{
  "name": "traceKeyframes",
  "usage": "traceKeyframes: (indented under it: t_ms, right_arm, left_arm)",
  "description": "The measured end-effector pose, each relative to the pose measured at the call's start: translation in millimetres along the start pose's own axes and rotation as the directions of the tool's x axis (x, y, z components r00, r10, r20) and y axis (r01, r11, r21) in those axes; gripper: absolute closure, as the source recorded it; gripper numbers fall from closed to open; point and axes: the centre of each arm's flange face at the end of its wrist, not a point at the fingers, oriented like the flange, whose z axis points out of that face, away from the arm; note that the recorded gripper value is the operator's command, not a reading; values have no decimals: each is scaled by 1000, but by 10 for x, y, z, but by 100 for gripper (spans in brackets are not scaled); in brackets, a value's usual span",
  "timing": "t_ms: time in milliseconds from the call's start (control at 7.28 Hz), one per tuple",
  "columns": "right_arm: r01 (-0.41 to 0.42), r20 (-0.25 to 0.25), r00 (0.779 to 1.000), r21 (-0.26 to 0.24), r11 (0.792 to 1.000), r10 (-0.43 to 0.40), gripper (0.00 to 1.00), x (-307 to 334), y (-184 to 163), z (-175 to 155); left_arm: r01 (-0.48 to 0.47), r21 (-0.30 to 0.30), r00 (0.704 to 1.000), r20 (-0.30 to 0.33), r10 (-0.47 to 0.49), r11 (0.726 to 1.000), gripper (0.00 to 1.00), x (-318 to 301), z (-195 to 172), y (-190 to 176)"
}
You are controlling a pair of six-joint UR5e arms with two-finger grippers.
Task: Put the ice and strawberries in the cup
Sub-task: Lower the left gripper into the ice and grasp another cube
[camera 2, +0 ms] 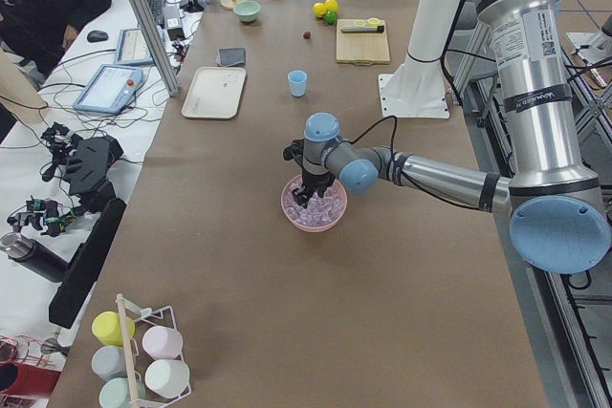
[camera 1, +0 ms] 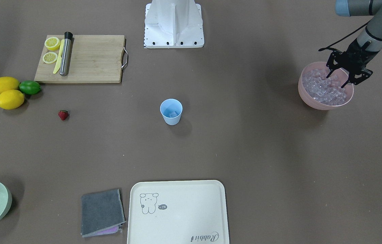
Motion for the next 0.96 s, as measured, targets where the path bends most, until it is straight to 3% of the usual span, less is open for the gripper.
traceKeyframes:
  t_ms: [962]
  right_arm:
    - [-5, 0, 1000, 0, 1000, 5, 0, 5, 12, -1]
  left_arm:
    - [0, -75, 999, -32, -2, 997, 37, 17, 318, 199]
